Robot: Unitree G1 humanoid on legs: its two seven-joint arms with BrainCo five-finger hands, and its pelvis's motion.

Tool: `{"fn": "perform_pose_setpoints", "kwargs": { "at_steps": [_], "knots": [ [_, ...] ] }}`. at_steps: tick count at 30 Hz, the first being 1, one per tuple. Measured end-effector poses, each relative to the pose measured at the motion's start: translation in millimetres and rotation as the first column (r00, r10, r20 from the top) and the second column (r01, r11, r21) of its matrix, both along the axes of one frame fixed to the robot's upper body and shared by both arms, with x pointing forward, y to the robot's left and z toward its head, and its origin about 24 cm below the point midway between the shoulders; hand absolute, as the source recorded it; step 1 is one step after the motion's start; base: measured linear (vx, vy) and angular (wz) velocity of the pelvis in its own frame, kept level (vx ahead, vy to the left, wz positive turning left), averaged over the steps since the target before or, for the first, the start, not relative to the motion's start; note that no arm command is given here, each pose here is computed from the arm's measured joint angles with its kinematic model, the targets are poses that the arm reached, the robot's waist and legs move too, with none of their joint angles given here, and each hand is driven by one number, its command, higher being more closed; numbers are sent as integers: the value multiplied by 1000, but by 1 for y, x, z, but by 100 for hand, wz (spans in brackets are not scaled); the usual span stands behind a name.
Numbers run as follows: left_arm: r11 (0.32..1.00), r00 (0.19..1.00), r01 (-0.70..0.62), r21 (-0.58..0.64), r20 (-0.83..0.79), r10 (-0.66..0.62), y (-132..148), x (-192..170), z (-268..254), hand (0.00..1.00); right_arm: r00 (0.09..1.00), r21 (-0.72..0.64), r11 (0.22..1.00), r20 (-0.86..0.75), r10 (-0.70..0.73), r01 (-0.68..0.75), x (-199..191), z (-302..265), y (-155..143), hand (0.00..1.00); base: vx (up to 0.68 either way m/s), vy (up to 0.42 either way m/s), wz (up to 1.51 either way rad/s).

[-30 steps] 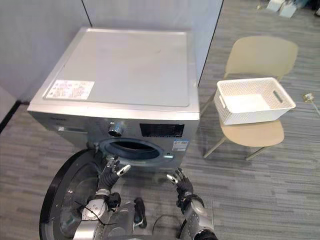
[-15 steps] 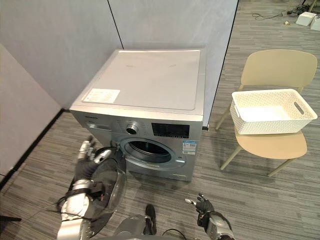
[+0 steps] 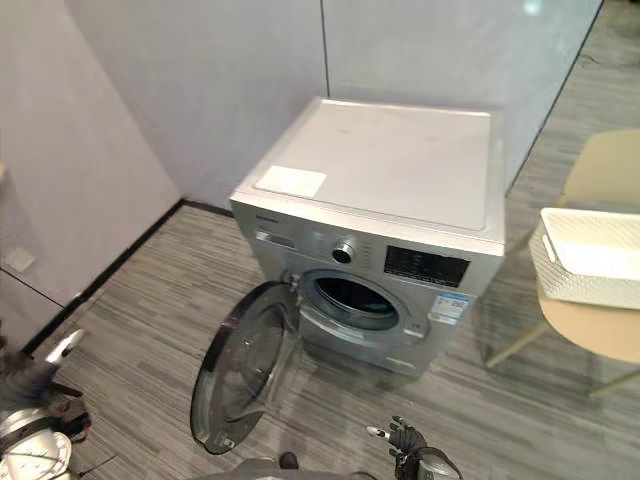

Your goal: Pick up the laundry basket with both hands and put the clothes into the washing machine.

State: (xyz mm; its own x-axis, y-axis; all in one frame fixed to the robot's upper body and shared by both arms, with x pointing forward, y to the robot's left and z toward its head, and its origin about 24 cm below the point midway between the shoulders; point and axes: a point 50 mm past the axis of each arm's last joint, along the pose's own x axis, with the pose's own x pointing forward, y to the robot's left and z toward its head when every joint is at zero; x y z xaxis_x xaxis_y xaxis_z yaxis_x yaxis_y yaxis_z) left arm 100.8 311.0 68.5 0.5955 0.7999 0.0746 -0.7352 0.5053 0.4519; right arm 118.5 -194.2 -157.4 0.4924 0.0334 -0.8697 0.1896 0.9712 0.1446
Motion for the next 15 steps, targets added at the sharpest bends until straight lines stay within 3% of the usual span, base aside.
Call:
{"fn": "perform_pose_setpoints", "kwargs": {
  "at_steps": [6,10,15],
  "knots": [
    [996,997,-71,48,-21,72,5,-10,5,0,999,23,1000,-30,17,-16,-7,-2,3,0,-75,51,3],
    [998,998,33,54,43,-35,-10,6,15,0,994,-11,994,11,108,-108,5,3,3,0,-30,6,58],
    [993,989,118,4,90,-117,-17,15,15,0,964,-40,979,174,203,-199,55,24,18,0,-136,-23,28]
  ]
}}
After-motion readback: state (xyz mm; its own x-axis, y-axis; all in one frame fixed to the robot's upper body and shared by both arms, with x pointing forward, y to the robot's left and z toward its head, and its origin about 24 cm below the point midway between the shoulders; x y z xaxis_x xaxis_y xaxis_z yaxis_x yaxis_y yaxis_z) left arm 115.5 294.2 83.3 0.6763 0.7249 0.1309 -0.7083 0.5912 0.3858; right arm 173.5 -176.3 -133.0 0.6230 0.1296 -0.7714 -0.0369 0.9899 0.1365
